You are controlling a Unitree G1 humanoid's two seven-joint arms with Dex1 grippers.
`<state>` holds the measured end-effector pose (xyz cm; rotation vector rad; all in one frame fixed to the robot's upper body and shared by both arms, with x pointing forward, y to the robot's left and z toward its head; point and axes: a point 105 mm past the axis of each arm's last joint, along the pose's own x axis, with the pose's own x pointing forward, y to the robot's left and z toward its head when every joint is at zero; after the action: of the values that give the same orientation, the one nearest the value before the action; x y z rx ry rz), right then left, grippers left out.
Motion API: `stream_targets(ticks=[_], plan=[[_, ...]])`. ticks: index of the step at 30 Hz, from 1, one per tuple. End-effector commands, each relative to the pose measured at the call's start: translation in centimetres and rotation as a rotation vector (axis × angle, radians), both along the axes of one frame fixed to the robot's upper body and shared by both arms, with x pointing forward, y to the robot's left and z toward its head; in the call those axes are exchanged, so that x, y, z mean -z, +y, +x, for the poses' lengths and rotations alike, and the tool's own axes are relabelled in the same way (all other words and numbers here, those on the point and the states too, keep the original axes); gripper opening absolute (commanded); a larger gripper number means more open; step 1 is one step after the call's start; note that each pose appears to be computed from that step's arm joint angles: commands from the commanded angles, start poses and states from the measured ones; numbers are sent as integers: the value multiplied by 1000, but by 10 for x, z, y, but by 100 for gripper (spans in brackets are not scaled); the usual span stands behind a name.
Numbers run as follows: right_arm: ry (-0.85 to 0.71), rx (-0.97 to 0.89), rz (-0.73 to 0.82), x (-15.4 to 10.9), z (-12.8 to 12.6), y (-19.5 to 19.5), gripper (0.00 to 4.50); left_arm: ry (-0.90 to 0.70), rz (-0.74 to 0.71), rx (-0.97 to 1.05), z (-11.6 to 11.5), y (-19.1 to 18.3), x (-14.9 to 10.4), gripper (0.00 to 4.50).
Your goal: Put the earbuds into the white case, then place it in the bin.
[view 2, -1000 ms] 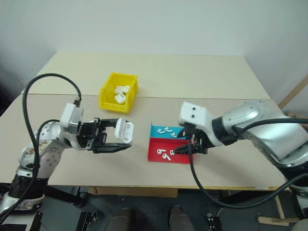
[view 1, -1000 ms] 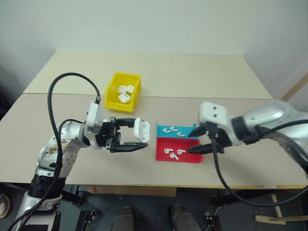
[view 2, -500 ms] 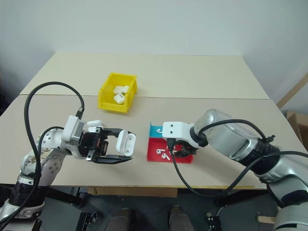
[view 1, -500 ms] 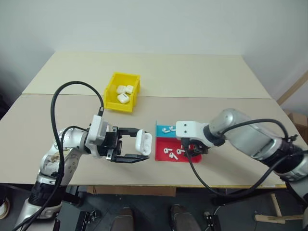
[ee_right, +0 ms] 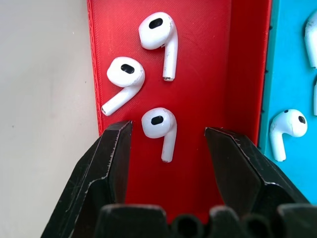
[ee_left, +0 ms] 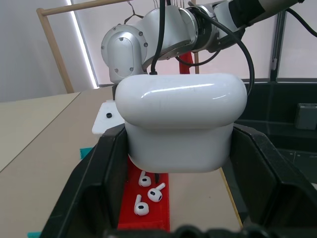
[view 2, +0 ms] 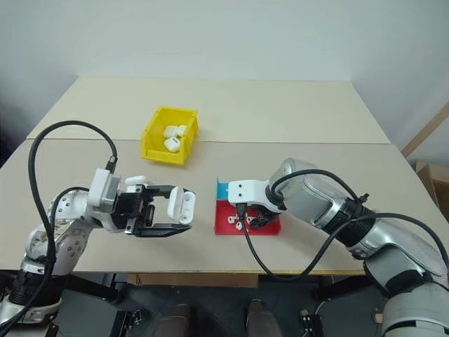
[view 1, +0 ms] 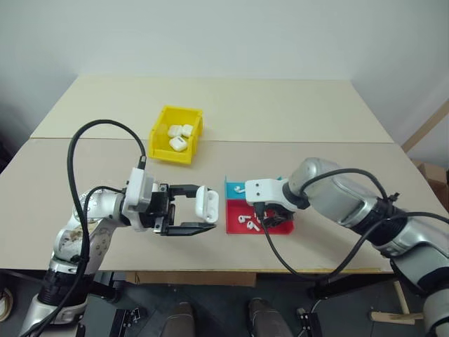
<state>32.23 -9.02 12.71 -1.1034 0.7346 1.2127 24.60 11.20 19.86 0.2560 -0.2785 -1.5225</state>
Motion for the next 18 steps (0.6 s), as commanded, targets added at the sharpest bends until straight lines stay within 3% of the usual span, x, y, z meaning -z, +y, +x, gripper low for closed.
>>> stream_targets(ticks=[1, 8, 11, 16, 18], plan=[[-32, -43, -18, -9, 2, 5, 288, -53, 7, -6, -5, 0, -9, 278], [-10, -69, -39, -1, -3, 7, 288, -49, 12, -15, -9, 0, -6, 278], [0, -74, -47, 2, -4, 6, 229, -52, 20, -20, -9, 2, -5, 278], [-6, -63, -60, 7, -4, 4, 64, -54, 21, -25, -8, 3, -4, 278], [-8, -43, -37, 3, -4, 5, 63, -53, 20, -22, -9, 3, -3, 278]])
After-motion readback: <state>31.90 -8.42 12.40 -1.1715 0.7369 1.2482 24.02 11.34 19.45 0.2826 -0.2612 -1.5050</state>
